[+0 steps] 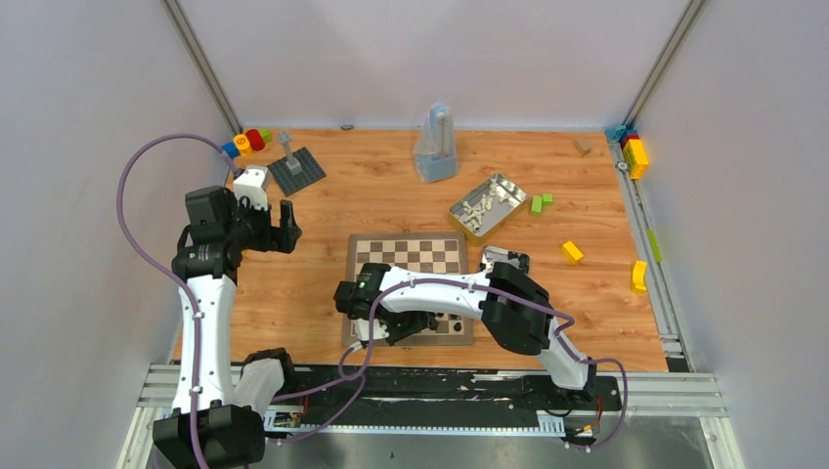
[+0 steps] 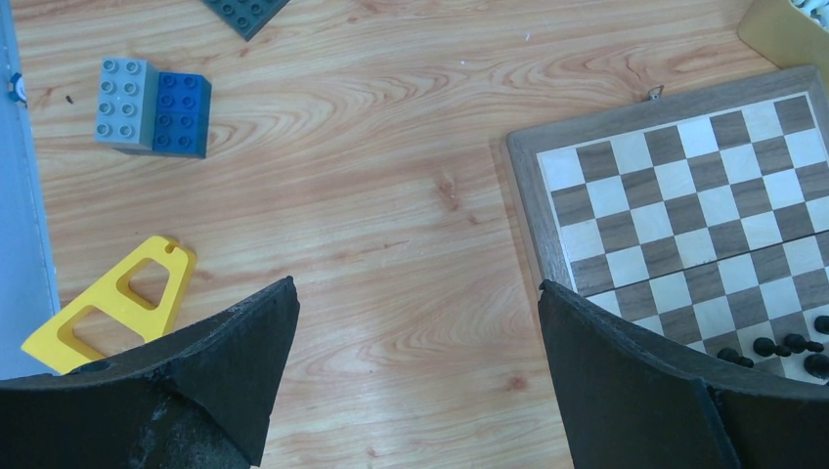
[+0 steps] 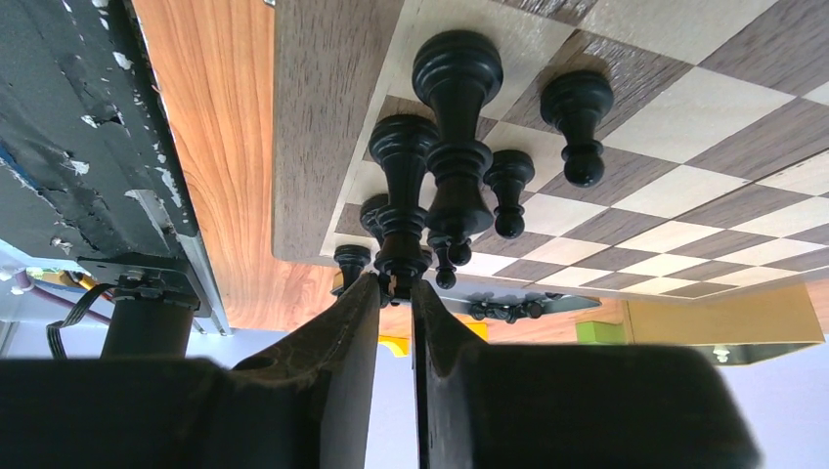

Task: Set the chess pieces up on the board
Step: Place the chess piece on the chessboard.

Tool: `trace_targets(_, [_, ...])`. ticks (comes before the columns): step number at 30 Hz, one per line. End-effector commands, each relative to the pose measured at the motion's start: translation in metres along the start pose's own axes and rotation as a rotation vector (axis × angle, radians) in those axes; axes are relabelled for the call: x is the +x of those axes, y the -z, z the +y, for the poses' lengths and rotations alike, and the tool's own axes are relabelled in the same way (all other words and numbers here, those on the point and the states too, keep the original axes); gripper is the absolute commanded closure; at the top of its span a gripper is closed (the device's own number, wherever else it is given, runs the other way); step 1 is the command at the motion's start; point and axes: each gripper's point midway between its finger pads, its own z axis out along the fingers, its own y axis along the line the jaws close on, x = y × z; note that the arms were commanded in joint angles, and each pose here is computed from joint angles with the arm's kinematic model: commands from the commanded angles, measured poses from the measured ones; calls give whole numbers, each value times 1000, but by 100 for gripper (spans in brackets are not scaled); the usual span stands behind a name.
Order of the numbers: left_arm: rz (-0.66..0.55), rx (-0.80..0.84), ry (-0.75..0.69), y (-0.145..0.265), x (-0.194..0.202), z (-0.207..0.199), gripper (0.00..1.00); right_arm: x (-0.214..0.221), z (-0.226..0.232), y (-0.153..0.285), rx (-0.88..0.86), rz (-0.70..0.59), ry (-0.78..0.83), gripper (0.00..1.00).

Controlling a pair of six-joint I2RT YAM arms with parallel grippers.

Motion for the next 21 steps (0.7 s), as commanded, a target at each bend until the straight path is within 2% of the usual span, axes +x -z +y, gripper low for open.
trace_targets(1, [-34, -1, -18, 2, -7, 1, 0, -5, -8, 10, 45, -12, -6, 79])
trace_targets(17, [-31, 0, -19, 2, -6, 1, 0, -5, -3, 8, 26, -15, -7, 79])
trace_targets(21, [-33, 1, -19, 2, -7, 1, 0, -6, -3, 8, 23, -21, -8, 84])
